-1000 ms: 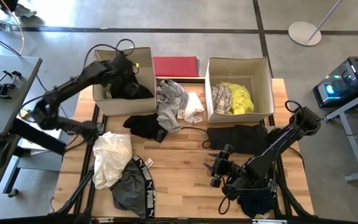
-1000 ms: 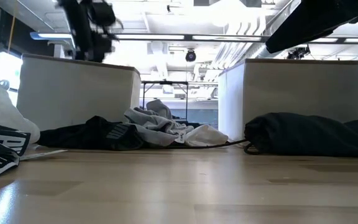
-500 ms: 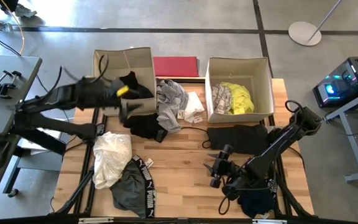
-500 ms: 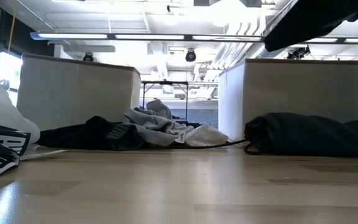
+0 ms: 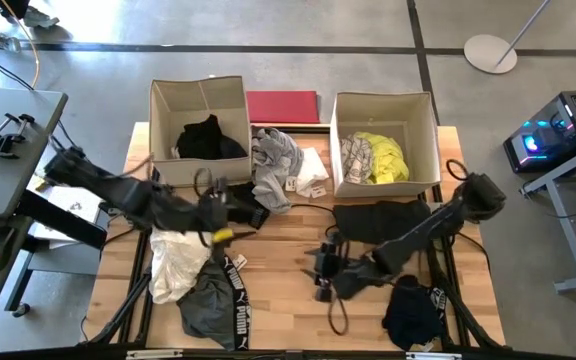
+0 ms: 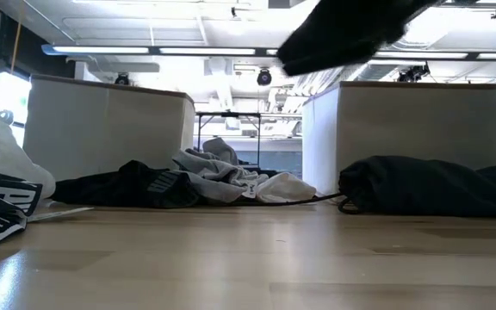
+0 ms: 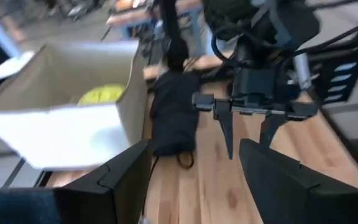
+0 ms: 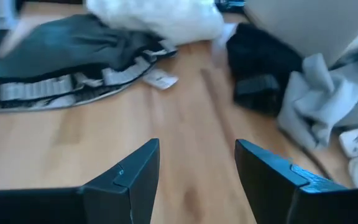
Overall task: Sort clothes
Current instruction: Put the white cloth into the left laundry organizer
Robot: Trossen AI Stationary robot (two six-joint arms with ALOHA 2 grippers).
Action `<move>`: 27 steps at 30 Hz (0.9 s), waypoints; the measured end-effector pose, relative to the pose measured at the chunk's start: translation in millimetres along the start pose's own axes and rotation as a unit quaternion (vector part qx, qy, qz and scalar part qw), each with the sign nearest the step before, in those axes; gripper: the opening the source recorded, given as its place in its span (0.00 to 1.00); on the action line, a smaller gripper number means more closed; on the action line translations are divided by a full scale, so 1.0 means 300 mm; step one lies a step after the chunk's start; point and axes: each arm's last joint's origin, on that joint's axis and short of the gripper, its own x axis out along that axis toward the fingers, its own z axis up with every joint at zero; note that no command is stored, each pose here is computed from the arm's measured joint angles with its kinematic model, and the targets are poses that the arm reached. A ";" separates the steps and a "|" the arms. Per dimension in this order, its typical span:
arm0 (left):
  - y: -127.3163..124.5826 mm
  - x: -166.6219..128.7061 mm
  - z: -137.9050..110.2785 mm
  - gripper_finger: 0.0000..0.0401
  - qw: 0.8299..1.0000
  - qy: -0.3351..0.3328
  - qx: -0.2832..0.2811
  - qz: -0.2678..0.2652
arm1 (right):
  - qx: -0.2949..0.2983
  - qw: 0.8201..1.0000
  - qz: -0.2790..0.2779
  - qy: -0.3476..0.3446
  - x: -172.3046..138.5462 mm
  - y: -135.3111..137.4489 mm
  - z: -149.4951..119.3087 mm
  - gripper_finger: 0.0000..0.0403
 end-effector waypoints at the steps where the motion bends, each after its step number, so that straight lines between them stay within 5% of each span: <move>1: -0.015 0.009 -0.007 0.59 1.000 0.008 -0.005 0.011 | 0.003 1.000 -0.009 -0.003 0.026 -0.019 0.005 0.49; 7: -0.090 0.025 -0.048 0.59 0.997 0.044 -0.018 0.057 | 0.054 0.995 -0.069 0.052 0.171 -0.227 0.111 0.49; 14: -0.133 -0.015 -0.069 0.59 0.993 0.046 -0.008 0.105 | 0.002 0.973 -0.129 0.193 0.336 -0.498 0.177 0.49; 23: -0.160 -0.048 -0.095 0.59 0.992 0.060 0.000 0.110 | -0.022 0.905 -0.182 0.384 0.540 -0.732 0.052 0.48; 27: -0.164 -0.053 -0.099 0.59 0.992 0.061 -0.002 0.110 | 0.005 0.885 -0.174 0.432 0.583 -0.787 -0.019 0.40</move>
